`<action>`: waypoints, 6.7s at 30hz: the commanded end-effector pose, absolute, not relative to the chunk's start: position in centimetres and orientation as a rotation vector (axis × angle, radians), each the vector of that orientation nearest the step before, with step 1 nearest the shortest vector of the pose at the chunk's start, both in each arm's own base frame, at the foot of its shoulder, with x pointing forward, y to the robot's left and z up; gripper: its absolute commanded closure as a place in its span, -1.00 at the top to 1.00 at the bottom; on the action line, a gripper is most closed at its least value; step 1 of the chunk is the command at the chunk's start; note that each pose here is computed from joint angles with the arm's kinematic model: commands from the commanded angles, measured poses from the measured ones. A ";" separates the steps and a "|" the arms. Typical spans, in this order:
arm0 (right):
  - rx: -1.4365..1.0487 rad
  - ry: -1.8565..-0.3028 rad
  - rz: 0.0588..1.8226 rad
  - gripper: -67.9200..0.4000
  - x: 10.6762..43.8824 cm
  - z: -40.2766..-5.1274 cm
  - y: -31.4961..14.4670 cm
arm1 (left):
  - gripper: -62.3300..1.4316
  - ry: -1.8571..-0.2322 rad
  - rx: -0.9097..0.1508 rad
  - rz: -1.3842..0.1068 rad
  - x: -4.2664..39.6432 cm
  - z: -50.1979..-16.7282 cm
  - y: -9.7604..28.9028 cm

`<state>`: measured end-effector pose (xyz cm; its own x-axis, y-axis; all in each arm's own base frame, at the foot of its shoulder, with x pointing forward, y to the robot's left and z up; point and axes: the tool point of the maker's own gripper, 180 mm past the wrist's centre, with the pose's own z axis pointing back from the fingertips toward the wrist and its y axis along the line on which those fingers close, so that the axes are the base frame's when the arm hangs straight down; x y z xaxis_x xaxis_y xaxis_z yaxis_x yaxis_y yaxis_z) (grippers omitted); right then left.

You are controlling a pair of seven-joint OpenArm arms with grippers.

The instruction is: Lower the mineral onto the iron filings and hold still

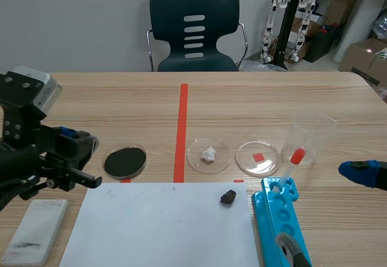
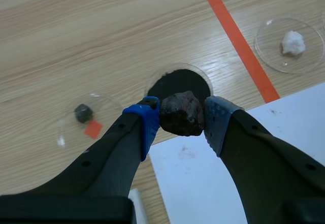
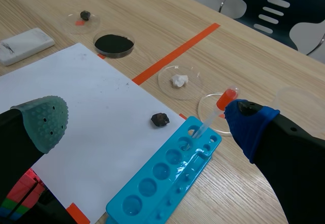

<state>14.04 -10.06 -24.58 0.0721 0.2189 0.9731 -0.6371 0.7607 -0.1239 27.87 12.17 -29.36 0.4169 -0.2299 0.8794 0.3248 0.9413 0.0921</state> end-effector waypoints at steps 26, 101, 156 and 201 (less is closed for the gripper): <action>0.390 -1.384 0.659 0.92 14.2 -23.9 -9.9 | -0.59 -0.758 -0.142 -0.194 35.8 -38.0 7.4; 0.390 -1.384 0.659 0.92 14.2 -23.9 -9.9 | -0.59 -0.953 -0.089 -0.104 36.8 -33.7 9.8; 0.390 -1.384 0.659 0.92 14.2 -23.9 -9.9 | -0.59 -1.340 -0.448 -0.576 17.3 -21.6 1.4; 0.390 -1.384 0.659 0.92 14.2 -23.9 -9.9 | -0.59 -1.323 -0.442 -0.579 17.2 -21.9 1.5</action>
<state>14.04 -10.06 -24.58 0.0721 0.2189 0.9731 -0.6371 0.7607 -0.1239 16.89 1.59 -22.85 0.1703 -0.1700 0.9706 0.6307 0.7757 0.0252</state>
